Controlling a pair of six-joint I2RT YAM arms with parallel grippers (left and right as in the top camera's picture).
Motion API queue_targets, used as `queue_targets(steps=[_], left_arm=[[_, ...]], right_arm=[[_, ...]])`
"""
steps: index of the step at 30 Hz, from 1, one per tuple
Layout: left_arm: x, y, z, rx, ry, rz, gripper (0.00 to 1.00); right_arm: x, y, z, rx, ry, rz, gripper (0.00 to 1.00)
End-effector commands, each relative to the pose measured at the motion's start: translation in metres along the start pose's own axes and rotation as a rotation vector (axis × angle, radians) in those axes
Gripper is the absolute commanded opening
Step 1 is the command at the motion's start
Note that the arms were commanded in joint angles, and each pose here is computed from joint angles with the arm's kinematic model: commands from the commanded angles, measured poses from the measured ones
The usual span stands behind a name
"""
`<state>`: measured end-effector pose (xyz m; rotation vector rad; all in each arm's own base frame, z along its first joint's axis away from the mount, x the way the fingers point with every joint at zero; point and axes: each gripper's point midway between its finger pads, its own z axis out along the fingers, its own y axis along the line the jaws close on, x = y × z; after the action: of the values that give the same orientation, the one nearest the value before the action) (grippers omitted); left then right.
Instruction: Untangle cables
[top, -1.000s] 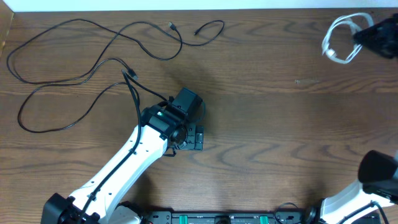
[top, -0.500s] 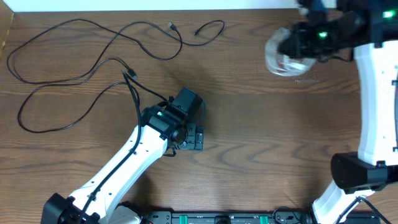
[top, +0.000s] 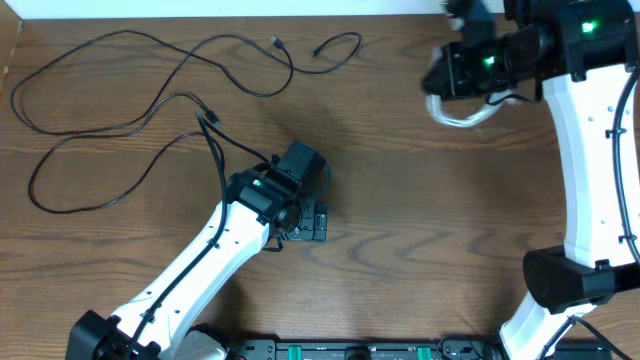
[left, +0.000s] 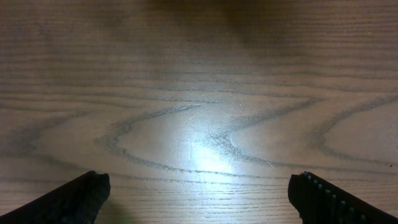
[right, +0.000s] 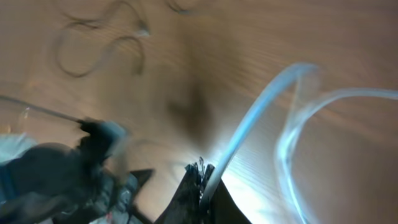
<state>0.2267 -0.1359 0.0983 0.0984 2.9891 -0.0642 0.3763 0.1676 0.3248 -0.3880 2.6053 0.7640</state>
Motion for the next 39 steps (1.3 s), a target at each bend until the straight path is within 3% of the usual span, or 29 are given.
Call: queue_targets(steps=[1,2,4,5,8,9,11,12,14,17,19,24,28,39], left_arm=[[0.000,0.004,0.001,-0.018,-0.002,-0.012,0.97],[0.000,0.004,0.001,-0.018,-0.002,-0.012,0.97],[0.000,0.004,0.001,-0.018,-0.002,-0.012,0.97],[0.000,0.004,0.001,-0.018,-0.002,-0.012,0.97],[0.000,0.004,0.001,-0.018,-0.003,-0.012,0.97],[0.000,0.004,0.001,-0.018,-0.002,-0.012,0.97],[0.000,0.004,0.001,-0.018,-0.002,-0.012,0.97],[0.000,0.004,0.001,-0.018,-0.003,-0.012,0.97],[0.000,0.004,0.001,-0.018,-0.002,-0.012,0.97],[0.000,0.004,0.001,-0.018,-0.002,-0.012,0.97],[0.000,0.004,0.001,-0.018,-0.002,-0.012,0.97],[0.000,0.004,0.001,-0.018,-0.003,-0.012,0.97],[0.000,0.004,0.001,-0.018,-0.002,-0.012,0.97],[0.000,0.004,0.001,-0.018,-0.003,-0.013,0.97]], right_arm=[[-0.010,-0.047,-0.005,0.273,-0.062,0.155,0.02],[-0.003,-0.101,-0.028,0.607,-0.158,0.455,0.01],[0.013,-0.125,-0.048,0.790,-0.242,0.698,0.01],[0.017,-0.124,-0.046,0.784,-0.241,0.741,0.01],[0.008,-0.082,-0.014,0.497,-0.114,0.582,0.01],[-0.003,-0.026,0.007,0.165,-0.025,0.261,0.01],[-0.001,0.021,0.011,-0.089,0.009,-0.039,0.01],[-0.002,0.025,0.012,-0.103,0.003,-0.104,0.02],[-0.009,-0.006,0.012,0.082,-0.024,0.011,0.02],[-0.003,-0.075,-0.007,0.496,-0.126,0.451,0.01],[0.007,-0.088,-0.013,0.586,-0.155,0.601,0.01],[0.004,-0.049,0.012,0.386,-0.053,0.387,0.02],[0.010,-0.018,0.025,0.278,0.011,0.249,0.08],[0.014,-0.018,0.028,0.379,0.016,0.151,0.10]])
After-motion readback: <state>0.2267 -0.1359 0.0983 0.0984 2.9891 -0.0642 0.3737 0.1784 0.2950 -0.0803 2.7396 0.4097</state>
